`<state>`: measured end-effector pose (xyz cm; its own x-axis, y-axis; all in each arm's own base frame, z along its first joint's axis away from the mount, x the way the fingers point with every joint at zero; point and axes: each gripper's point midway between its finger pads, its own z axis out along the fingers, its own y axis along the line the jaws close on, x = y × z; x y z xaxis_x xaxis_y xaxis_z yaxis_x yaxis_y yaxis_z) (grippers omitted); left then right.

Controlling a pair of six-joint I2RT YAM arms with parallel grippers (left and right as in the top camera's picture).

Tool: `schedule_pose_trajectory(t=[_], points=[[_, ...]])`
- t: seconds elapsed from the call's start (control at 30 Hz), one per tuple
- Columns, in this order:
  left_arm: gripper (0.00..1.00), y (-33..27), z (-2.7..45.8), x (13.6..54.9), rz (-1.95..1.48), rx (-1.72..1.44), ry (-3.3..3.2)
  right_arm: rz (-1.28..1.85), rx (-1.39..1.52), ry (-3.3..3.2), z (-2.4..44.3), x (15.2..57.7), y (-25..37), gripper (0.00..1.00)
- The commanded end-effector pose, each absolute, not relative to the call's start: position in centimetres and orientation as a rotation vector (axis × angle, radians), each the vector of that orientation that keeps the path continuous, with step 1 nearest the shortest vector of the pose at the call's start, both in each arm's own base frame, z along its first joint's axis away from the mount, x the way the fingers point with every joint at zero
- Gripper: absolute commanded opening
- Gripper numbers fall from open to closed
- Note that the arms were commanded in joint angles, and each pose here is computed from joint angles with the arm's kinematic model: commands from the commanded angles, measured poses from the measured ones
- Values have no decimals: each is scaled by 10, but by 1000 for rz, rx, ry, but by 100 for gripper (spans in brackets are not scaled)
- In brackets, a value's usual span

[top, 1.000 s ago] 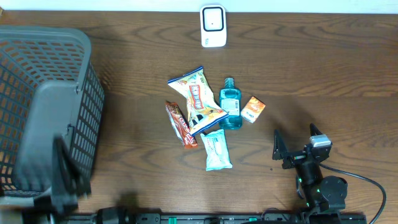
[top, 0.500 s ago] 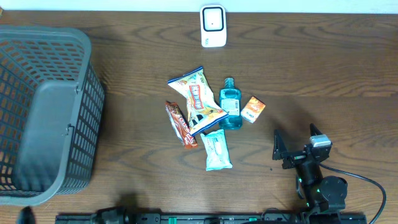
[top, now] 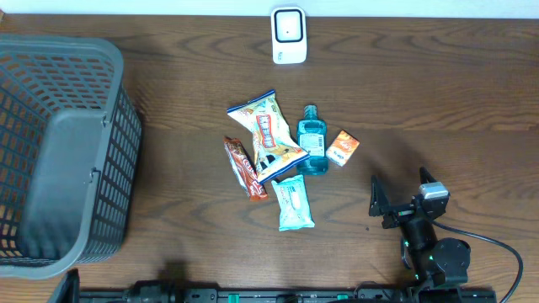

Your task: Scan the item barcode

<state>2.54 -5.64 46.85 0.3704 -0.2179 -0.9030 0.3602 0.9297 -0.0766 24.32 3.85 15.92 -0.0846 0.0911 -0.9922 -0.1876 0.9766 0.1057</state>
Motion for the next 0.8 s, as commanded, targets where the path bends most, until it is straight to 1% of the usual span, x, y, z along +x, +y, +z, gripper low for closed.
schedule_pose_trajectory(t=[0.0, 0.17, 0.37, 0.53, 0.77], points=[[99, -61, 468, 20, -410, 167, 1127, 225, -83, 1639, 159, 243, 39, 99], [99, -63, 470, 16, -433, 191, 1118, 225, -83, 1639, 159, 243, 39, 99], [99, -53, 507, -3, -230, 246, 915, 225, -83, 1639, 159, 243, 39, 99], [99, -47, 537, -20, -197, 225, 770, 225, -83, 1639, 159, 243, 39, 99], [99, -44, 553, -4, -185, 210, 741, 225, -83, 1639, 159, 243, 39, 99]])
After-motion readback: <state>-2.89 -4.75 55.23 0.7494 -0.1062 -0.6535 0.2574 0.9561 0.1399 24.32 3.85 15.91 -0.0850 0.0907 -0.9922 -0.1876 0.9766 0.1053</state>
